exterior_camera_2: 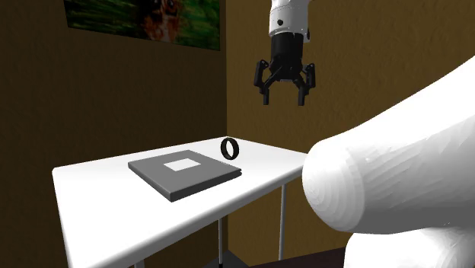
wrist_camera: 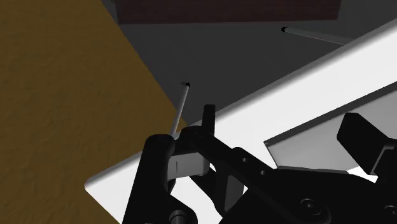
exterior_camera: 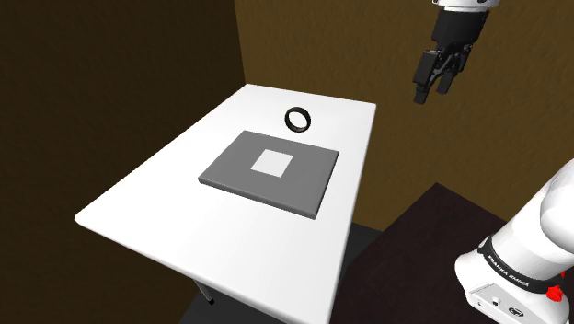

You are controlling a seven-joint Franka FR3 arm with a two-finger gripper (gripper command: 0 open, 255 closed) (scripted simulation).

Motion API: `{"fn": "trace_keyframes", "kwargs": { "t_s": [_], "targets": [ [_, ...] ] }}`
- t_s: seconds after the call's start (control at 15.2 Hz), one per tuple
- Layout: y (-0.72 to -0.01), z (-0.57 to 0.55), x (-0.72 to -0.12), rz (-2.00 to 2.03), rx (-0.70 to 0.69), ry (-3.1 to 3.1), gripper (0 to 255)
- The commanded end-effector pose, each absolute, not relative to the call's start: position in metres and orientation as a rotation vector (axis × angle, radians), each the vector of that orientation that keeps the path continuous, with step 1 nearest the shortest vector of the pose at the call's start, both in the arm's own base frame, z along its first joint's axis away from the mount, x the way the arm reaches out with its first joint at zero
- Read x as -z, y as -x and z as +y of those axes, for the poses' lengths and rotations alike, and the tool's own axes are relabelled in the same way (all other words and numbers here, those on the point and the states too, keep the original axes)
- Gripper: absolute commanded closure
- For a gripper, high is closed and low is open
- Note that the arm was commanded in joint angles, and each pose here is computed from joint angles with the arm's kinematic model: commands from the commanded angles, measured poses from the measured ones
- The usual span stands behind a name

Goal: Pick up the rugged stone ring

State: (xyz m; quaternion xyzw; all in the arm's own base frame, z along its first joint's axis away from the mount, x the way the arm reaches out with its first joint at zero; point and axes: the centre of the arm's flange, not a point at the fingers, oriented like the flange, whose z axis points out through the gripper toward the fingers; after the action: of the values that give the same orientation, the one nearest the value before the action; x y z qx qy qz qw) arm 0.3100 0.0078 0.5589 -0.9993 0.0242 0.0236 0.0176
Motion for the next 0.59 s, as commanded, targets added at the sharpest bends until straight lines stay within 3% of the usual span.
{"fn": "trace_keyframes", "kwargs": {
  "t_s": [0.0, 0.53],
  "targets": [
    [-0.310, 0.008, -0.559, 0.075, -0.073, 3.105, 0],
    [-0.394, 0.007, -0.508, -0.121, 0.012, 3.117, 0]
  ]
}}
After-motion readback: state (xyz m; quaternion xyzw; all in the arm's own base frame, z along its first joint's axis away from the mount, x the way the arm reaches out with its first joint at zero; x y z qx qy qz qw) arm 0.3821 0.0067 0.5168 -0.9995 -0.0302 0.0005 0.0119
